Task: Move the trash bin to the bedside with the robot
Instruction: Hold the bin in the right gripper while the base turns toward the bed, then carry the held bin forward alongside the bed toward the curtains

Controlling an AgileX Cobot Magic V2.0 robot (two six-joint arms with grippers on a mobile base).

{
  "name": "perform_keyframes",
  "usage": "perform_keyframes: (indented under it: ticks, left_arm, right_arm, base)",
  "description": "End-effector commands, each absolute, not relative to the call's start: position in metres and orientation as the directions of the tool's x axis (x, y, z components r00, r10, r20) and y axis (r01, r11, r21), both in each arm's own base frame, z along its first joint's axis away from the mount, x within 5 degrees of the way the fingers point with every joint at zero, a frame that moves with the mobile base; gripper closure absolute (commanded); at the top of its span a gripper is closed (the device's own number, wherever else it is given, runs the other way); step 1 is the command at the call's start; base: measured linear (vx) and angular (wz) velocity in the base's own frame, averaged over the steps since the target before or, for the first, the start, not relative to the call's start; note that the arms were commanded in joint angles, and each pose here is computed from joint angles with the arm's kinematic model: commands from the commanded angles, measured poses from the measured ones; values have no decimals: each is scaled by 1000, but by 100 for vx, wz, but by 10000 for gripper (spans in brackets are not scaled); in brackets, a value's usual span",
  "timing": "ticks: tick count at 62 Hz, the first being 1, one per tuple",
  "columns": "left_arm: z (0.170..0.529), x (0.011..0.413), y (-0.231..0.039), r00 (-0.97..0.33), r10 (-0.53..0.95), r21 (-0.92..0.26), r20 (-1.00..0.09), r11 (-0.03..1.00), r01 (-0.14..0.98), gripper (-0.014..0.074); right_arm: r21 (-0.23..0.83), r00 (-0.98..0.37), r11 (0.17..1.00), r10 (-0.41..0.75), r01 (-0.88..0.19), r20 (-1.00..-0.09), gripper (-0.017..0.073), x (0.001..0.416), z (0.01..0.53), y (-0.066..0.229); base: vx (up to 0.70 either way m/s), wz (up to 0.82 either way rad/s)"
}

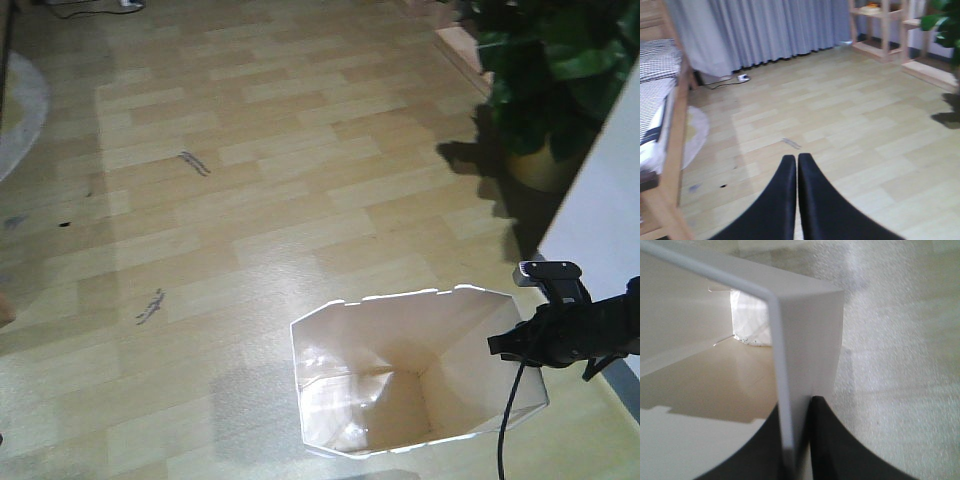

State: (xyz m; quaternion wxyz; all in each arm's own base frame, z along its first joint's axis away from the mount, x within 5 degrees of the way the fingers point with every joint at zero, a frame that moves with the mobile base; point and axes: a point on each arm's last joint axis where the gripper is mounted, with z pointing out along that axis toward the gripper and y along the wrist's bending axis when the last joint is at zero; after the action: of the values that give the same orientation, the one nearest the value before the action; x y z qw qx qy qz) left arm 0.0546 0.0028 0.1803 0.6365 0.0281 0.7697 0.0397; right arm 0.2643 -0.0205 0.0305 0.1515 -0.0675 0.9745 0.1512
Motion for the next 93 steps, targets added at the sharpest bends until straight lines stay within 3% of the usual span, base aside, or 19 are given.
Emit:
perform_keyframes:
  ticks: [1, 52, 93]
  left_arm:
    - [178, 56, 1, -133, 85, 85, -988, 996, 3, 599]
    - [178, 56, 1, -133, 85, 85, -988, 996, 3, 599]
    - [178, 56, 1, -133, 85, 85, -988, 996, 3, 599]
  right_arm:
    - [410, -903, 885, -23, -218, -430, 570, 276, 56, -8]
    - [411, -903, 885, -23, -219, -430, 570, 276, 56, -8]
    - [411, -903, 885, -23, -219, -430, 570, 276, 56, -8]
  base:
    - [19, 46]
    - [22, 43]
    - [30, -4]
